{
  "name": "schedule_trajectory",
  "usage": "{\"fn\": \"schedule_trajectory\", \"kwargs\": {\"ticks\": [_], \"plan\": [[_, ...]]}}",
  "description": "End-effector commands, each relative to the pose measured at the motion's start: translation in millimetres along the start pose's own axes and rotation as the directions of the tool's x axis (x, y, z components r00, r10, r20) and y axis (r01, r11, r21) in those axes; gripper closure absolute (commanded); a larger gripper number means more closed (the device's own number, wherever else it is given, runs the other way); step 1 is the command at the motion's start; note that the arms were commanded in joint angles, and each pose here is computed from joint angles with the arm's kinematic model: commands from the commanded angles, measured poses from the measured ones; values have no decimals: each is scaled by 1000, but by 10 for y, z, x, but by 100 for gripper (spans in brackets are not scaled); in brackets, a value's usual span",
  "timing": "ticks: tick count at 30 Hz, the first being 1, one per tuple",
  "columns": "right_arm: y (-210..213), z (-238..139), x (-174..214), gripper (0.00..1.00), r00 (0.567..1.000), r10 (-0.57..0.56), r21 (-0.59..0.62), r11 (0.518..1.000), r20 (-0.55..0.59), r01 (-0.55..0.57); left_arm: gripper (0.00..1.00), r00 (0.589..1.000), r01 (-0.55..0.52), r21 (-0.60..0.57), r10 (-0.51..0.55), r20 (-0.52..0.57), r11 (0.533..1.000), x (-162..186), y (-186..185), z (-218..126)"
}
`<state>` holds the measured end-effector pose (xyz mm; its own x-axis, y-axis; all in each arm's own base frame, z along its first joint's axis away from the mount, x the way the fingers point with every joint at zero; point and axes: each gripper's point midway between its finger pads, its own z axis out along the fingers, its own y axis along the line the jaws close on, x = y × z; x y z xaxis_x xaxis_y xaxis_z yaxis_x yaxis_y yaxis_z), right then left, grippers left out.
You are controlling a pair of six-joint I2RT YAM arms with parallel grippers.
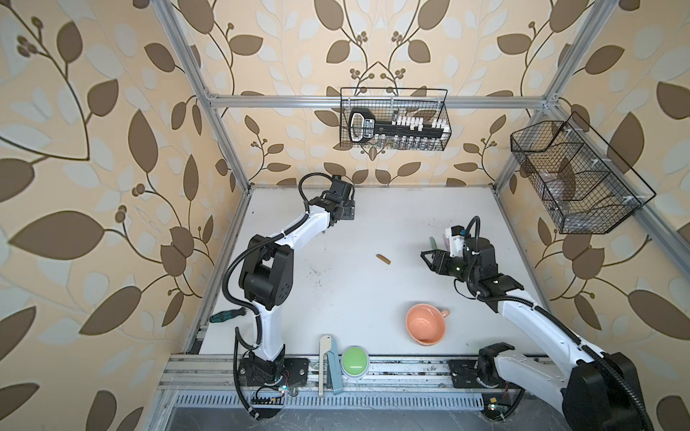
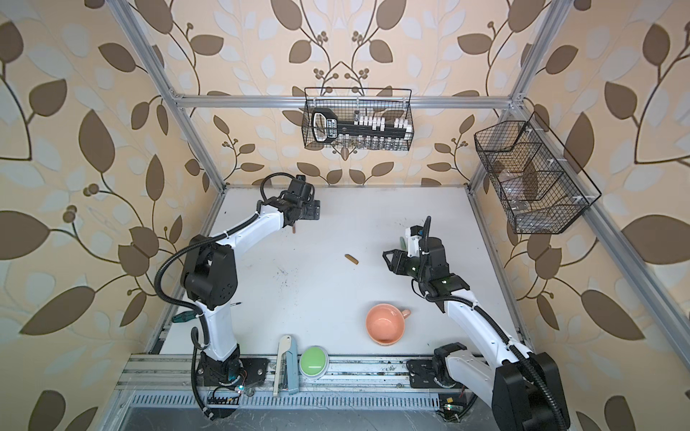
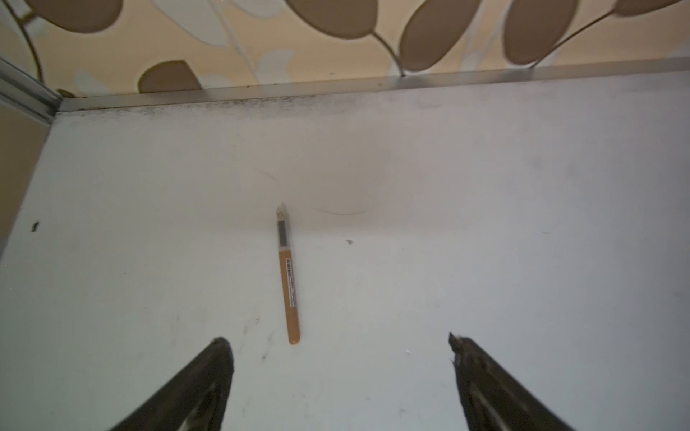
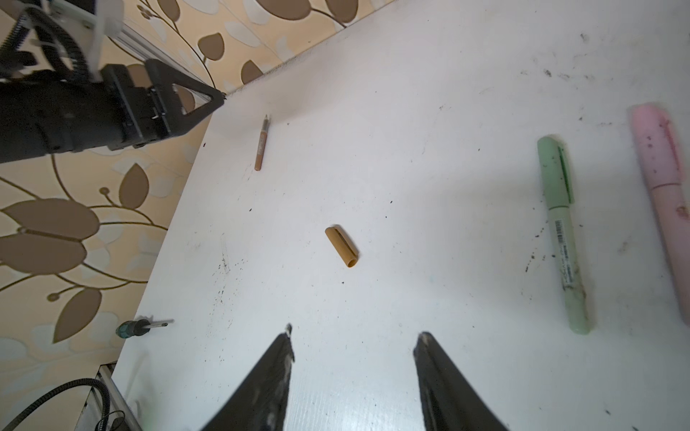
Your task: Insert the pens into the pen caps
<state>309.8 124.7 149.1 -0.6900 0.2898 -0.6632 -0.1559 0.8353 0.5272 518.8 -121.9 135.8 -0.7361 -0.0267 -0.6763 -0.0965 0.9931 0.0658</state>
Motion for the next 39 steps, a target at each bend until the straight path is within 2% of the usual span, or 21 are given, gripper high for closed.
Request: {"fn": "schedule_trajectory", "kwargs": {"ticks": [1, 4, 9, 10, 16, 22, 28, 33, 39], "plan": [[-65, 13, 173, 45, 999, 9, 2, 1000, -42, -9, 4, 981, 119, -128, -136, -140, 985, 212, 752, 389], [-113, 10, 246, 45, 998, 9, 16, 1000, -58, -8, 7, 949, 227, -98, -243, -200, 969, 380, 996, 567], [-164, -11, 276, 44, 998, 11, 30, 1000, -63, -9, 6, 930, 213, -222, -267, -252, 951, 742, 1260, 669], [-168, -15, 275, 44, 998, 12, 29, 1000, -63, -10, 7, 915, 235, -214, -290, -281, 948, 785, 1284, 677], [-157, -25, 265, 44, 998, 20, 19, 1000, -58, -19, 10, 873, 382, -112, -398, -281, 917, 815, 1332, 738], [-144, -28, 269, 44, 998, 29, 7, 1000, -52, -29, 16, 817, 425, -169, -457, -352, 889, 1011, 1468, 831], [-154, -35, 292, 44, 998, 28, 7, 1000, -56, -28, 17, 799, 452, -188, -489, -350, 872, 1025, 1617, 837], [-163, -8, 314, 44, 998, 39, -1, 999, -58, -39, 29, 787, 470, -209, -515, -341, 857, 1028, 1688, 858], [-147, -6, 317, 44, 997, 39, -10, 999, -60, -40, 57, 784, 458, -212, -505, -362, 863, 1009, 1696, 921]]}}
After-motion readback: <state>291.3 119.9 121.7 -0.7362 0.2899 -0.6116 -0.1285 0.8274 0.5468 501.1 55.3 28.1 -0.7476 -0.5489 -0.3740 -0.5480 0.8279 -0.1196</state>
